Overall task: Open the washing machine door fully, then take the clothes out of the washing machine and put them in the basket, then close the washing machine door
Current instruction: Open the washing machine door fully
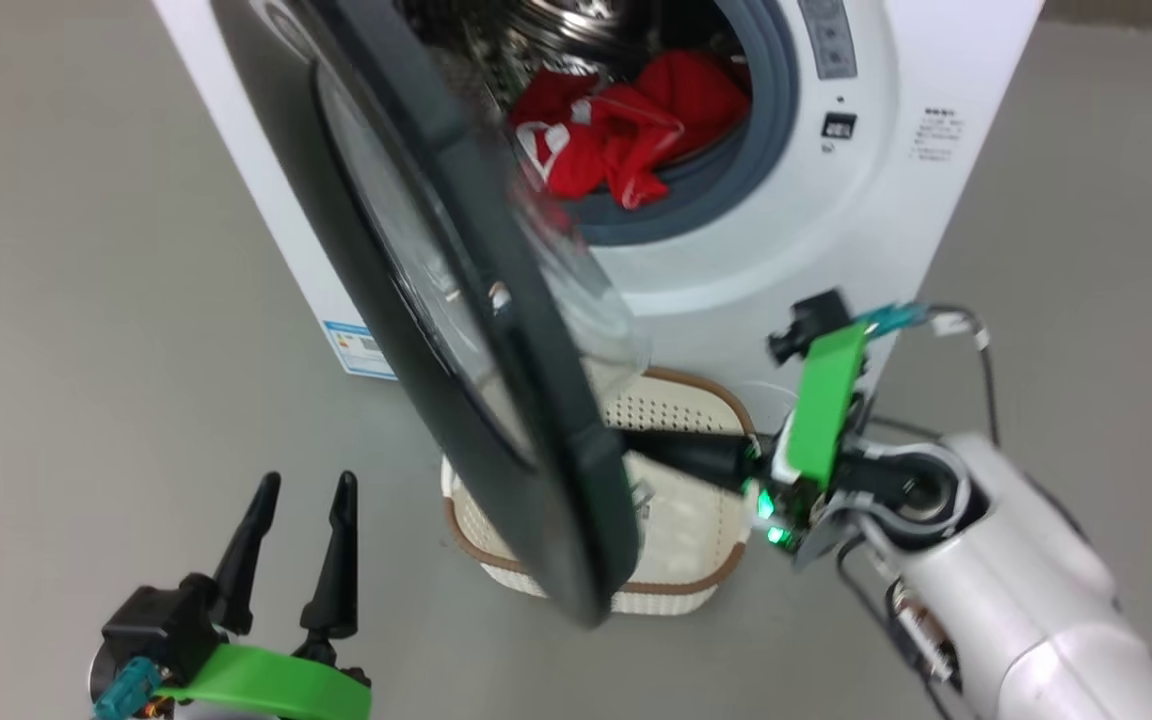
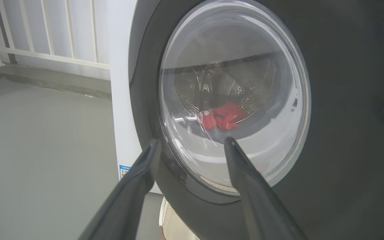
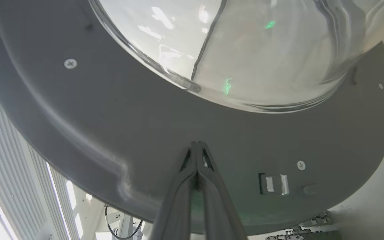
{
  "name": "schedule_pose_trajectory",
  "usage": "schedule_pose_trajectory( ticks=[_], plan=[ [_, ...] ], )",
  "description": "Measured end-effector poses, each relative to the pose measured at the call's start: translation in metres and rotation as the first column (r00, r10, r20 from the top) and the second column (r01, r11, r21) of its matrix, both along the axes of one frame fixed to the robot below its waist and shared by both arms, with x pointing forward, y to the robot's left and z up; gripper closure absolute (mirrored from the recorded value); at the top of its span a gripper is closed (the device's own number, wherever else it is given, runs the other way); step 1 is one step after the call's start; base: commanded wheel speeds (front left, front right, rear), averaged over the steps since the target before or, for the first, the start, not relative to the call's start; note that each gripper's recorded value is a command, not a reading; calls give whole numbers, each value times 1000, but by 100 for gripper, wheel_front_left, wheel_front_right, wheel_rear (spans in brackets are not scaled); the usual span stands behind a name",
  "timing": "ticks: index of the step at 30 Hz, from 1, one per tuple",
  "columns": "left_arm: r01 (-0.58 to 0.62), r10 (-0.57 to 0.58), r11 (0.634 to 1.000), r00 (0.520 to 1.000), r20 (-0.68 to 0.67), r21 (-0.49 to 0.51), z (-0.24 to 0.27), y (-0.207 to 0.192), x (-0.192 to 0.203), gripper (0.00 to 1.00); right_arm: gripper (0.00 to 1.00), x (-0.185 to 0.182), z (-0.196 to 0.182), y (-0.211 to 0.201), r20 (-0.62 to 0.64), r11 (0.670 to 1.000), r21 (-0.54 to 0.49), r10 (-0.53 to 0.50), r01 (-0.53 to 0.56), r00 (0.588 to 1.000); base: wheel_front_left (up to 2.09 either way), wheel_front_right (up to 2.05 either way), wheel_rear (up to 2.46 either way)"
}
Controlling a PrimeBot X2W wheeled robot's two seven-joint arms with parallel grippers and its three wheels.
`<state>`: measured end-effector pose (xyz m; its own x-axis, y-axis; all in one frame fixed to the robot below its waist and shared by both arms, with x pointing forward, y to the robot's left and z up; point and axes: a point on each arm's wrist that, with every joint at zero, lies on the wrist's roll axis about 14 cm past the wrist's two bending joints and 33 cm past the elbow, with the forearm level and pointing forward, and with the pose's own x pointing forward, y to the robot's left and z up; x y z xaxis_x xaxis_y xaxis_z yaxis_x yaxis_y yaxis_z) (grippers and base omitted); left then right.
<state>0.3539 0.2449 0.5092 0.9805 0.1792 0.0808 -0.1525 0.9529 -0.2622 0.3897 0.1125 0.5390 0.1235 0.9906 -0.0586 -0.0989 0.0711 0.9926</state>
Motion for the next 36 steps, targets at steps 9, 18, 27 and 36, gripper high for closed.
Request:
schedule_pose_trajectory(
  ticks=[9,18,27,36],
  plan=[
    [-75,74,997,997,33,5,10,21,-30,0,100,-36,8,42,69,999,-11,33,-33,997,0,0,0],
    [-163,162,987,985,50,13,16,45,-60,0,100,-69,10,78,114,993,-31,116,-113,987,0,0,0],
    [-236,235,972,970,55,10,15,62,-88,0,100,-102,13,106,127,980,-34,198,-196,972,0,0,0],
    [-255,254,967,965,64,14,18,67,-91,0,100,-105,17,116,131,980,-27,198,-196,971,0,0,0]
  ],
)
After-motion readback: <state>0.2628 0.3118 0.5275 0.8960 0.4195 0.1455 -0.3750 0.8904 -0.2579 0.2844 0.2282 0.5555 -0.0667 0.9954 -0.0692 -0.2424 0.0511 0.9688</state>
